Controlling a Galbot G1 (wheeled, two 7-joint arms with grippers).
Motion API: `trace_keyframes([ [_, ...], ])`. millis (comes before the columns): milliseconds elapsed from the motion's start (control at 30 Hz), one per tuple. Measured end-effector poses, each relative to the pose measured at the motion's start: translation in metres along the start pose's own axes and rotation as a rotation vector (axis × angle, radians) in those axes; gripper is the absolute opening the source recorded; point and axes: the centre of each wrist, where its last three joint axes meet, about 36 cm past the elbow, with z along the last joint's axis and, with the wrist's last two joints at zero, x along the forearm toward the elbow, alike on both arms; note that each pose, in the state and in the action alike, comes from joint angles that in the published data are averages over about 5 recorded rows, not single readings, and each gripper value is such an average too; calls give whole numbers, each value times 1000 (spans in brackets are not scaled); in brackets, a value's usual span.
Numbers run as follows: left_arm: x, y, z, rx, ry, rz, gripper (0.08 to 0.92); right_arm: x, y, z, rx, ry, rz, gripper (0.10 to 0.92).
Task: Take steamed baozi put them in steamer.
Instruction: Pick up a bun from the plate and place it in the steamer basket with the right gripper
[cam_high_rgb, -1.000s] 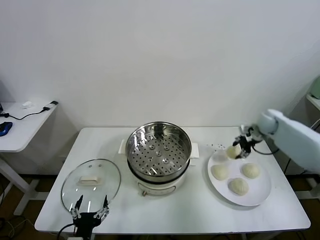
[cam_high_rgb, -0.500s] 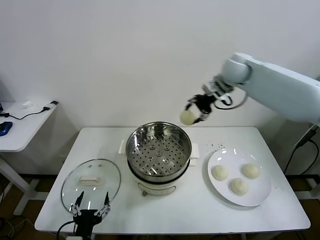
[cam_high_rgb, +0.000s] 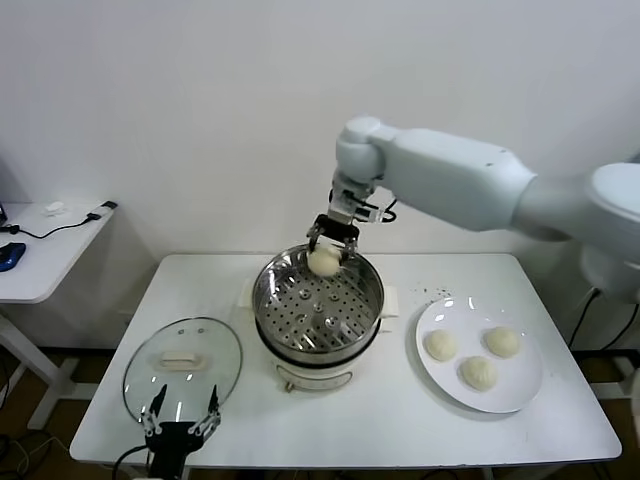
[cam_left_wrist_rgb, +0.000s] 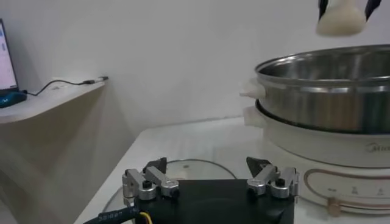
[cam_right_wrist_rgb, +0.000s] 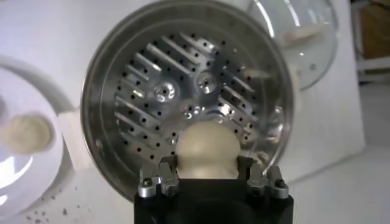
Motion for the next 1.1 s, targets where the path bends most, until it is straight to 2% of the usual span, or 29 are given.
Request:
trace_keyframes([
  [700,-2,-2,6,-1,0,1,823,-77,-1,23,47,-22,1,662],
  [967,0,-3,4,3,-3,0,823,-81,3,27,52,-31,20,811],
  [1100,1,-3,2,3,-8,1,823,-65,5,30,52,-25,34,822],
])
